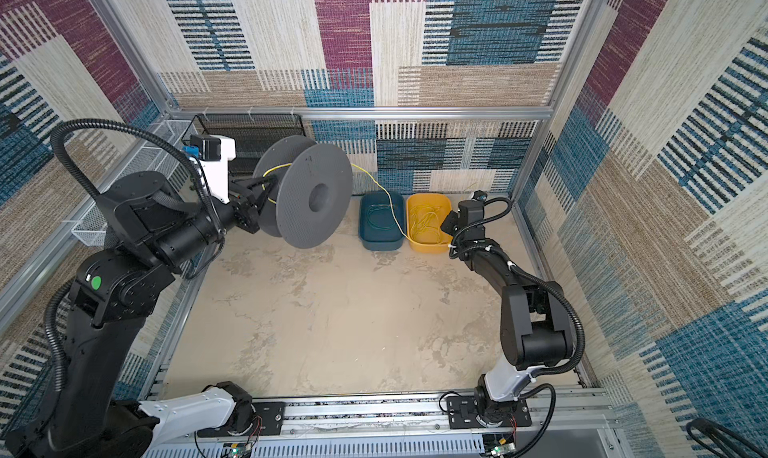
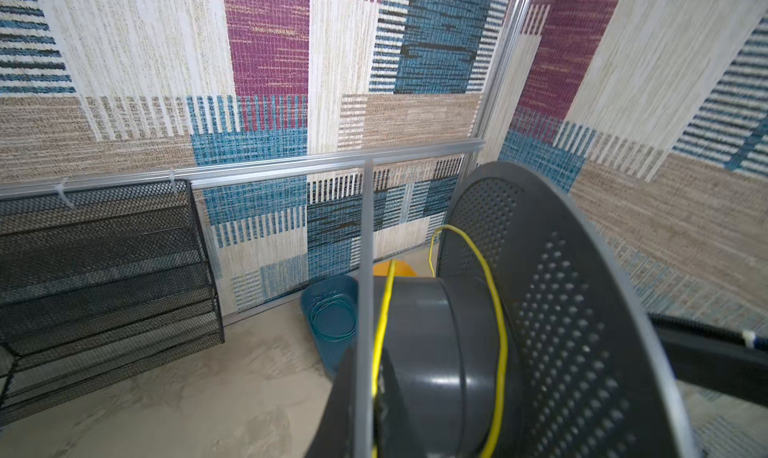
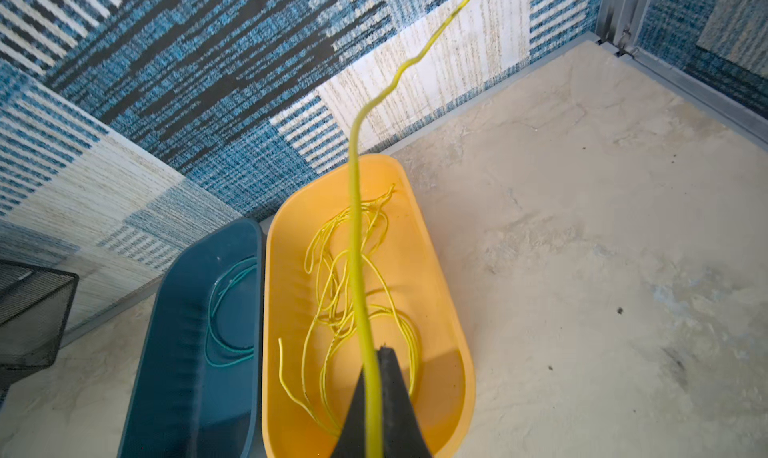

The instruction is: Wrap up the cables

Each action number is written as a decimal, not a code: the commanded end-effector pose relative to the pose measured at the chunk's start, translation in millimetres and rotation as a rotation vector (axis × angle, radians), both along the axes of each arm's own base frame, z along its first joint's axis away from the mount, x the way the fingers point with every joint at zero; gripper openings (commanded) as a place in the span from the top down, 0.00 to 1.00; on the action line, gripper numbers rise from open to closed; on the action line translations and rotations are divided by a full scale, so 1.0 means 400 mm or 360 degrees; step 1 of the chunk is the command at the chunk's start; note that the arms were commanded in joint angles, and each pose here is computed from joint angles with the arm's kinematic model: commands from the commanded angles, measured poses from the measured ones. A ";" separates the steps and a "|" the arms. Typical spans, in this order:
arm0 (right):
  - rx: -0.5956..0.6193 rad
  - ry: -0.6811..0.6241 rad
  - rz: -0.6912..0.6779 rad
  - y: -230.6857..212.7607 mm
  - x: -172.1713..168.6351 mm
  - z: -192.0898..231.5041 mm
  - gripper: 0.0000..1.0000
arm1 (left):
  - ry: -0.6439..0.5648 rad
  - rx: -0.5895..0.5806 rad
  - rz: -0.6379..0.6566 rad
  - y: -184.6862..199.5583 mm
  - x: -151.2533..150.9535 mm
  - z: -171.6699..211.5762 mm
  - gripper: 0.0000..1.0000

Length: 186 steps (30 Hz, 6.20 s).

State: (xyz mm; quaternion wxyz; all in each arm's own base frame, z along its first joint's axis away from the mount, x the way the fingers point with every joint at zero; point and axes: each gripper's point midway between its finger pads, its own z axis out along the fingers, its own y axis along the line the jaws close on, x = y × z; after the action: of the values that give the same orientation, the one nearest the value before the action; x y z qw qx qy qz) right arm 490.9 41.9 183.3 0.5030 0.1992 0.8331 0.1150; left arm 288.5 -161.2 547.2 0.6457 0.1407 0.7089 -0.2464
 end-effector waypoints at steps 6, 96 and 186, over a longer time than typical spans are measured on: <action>-0.0198 -0.0022 0.0020 0.092 -0.024 -0.009 1.00 | -0.0173 -0.0551 0.0033 0.082 0.096 0.150 1.00; -0.0187 -0.1196 0.0446 0.362 -0.116 1.093 1.00 | 0.0333 0.0862 0.0617 -0.074 0.188 -0.902 1.00; 0.0516 -0.0429 0.0351 0.483 -0.374 0.220 1.00 | -0.0050 0.0077 0.0903 -0.104 0.456 -0.316 1.00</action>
State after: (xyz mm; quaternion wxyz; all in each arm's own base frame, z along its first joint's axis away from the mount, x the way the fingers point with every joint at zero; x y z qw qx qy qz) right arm 347.8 242.6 256.5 0.5268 0.1758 0.7514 0.3564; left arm 461.5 -210.7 407.3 0.6738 -0.0328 0.7338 -0.0804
